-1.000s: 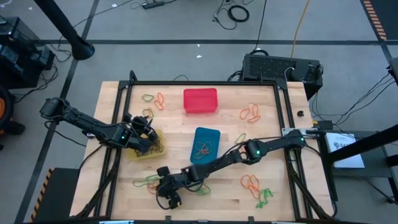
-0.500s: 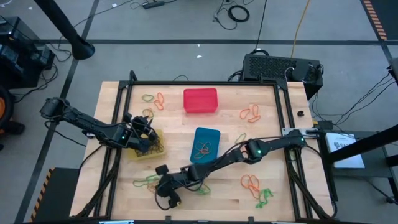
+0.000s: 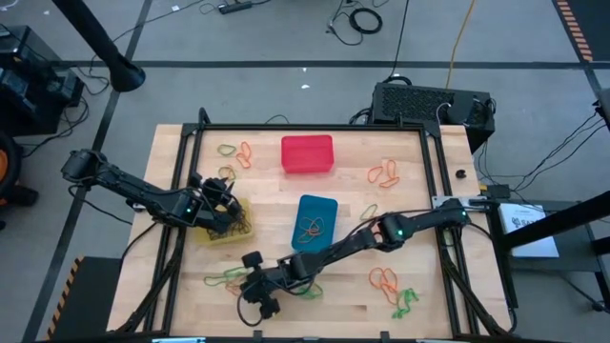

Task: Sort rubber bands into baskets
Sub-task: Put the orange rubber band into the blue bin

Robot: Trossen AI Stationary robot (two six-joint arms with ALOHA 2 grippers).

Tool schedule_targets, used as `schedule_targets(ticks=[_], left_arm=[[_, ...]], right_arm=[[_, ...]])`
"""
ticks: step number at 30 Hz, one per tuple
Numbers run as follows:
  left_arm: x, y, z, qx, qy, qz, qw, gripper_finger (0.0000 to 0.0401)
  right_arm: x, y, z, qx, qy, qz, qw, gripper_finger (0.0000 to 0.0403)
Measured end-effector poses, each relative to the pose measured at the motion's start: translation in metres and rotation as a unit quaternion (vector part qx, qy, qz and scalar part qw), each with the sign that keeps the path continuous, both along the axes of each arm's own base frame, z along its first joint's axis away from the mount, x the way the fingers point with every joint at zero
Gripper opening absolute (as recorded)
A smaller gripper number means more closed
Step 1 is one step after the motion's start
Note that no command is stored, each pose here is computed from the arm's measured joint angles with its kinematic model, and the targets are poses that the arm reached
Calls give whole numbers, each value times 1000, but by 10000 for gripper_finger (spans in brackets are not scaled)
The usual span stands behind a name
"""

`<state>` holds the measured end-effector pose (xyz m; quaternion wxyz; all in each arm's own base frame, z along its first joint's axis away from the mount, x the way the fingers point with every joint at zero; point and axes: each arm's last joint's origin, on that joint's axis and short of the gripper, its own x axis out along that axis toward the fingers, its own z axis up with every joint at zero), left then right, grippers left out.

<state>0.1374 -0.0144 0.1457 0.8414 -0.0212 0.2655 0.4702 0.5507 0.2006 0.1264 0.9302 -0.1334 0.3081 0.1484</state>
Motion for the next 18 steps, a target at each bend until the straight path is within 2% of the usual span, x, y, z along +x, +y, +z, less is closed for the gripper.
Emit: schedule_targets(ticks=[6, 10, 14, 18], left_arm=[[0, 0, 0, 0, 0, 0, 1000, 118], [0, 0, 0, 0, 0, 0, 1000, 118], [0, 0, 0, 0, 0, 0, 1000, 118], [0, 0, 0, 0, 0, 0, 1000, 118]], right_arm=[[2, -4, -6, -55, -19, -40, 998, 119], [3, -6, -6, -60, -18, -45, 997, 160], [0, -6, -9, -62, 2, -34, 997, 177], [-1, -9, -12, -61, 19, -38, 997, 173]])
